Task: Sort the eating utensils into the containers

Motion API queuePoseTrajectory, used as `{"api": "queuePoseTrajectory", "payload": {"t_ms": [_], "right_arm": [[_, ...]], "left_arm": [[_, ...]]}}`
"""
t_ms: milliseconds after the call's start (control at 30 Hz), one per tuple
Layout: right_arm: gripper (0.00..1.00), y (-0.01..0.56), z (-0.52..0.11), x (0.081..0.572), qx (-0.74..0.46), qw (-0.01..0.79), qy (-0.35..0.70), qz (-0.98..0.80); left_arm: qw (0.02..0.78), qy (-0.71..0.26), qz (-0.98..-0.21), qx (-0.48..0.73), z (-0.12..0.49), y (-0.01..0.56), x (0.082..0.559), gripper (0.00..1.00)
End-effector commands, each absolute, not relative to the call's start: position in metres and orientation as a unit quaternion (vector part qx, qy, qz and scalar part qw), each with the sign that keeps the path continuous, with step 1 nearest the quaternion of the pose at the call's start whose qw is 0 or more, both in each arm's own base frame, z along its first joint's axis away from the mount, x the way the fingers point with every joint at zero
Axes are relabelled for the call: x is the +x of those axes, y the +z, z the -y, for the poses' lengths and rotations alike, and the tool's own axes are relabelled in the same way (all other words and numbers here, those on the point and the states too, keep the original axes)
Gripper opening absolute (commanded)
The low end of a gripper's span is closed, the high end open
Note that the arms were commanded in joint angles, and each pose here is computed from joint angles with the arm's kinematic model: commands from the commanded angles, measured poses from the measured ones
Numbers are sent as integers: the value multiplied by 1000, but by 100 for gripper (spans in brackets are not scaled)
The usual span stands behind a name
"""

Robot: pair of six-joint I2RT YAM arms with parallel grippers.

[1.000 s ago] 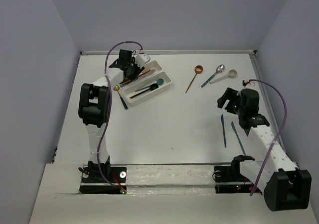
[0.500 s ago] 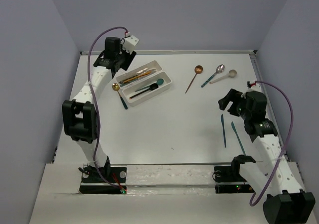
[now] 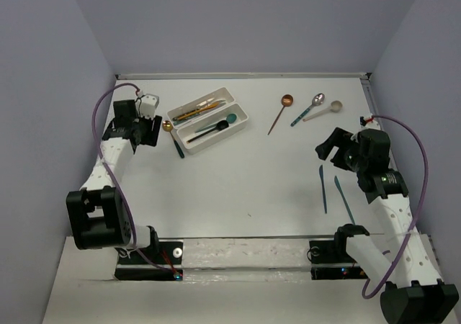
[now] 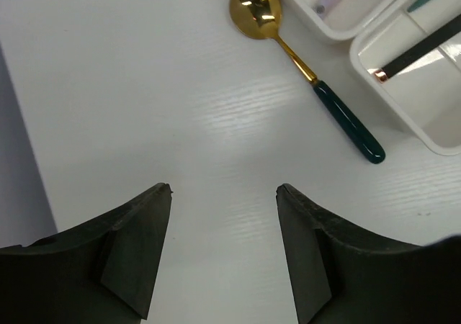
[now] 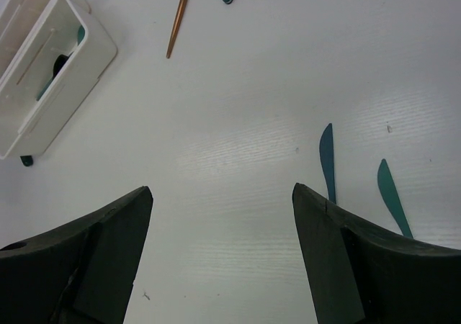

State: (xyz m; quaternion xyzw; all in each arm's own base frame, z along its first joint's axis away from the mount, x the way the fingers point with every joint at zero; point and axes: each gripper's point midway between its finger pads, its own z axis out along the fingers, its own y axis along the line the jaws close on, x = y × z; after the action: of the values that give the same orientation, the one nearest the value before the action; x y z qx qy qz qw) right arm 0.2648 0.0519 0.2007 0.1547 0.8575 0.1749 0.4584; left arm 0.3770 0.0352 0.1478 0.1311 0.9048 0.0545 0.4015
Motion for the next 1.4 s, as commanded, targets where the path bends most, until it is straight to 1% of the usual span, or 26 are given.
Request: {"api": "queuePoseTrajectory", "payload": {"t_ms": [0, 200, 433, 633, 800, 1033, 1200, 1367], "right_arm": [[84, 207, -52, 261, 153, 466, 180, -853], [84, 204, -45, 259, 149, 479, 162, -850], [84, 205, -42, 263, 151, 496, 157, -841], [85, 203, -38, 262, 146, 500, 143, -842], [85, 204, -37, 262, 146, 503, 140, -840], [85, 204, -36, 261, 142, 505, 139, -840], [85, 206, -37, 260, 139, 508, 141, -838], [85, 207, -37, 259, 138, 511, 141, -837]], "left_arm": [[423, -2, -900, 102, -12, 140, 370, 73], [391, -41, -919, 39, -5, 104, 377, 69], [409, -78, -908, 50, 22, 86, 386, 71], [363, -96, -926, 40, 31, 50, 396, 71], [354, -93, -930, 38, 32, 37, 401, 71], [350, -109, -930, 35, 39, 35, 402, 71], [373, -125, -919, 26, 44, 51, 402, 71], [380, -142, -914, 8, 49, 59, 405, 72]]}}
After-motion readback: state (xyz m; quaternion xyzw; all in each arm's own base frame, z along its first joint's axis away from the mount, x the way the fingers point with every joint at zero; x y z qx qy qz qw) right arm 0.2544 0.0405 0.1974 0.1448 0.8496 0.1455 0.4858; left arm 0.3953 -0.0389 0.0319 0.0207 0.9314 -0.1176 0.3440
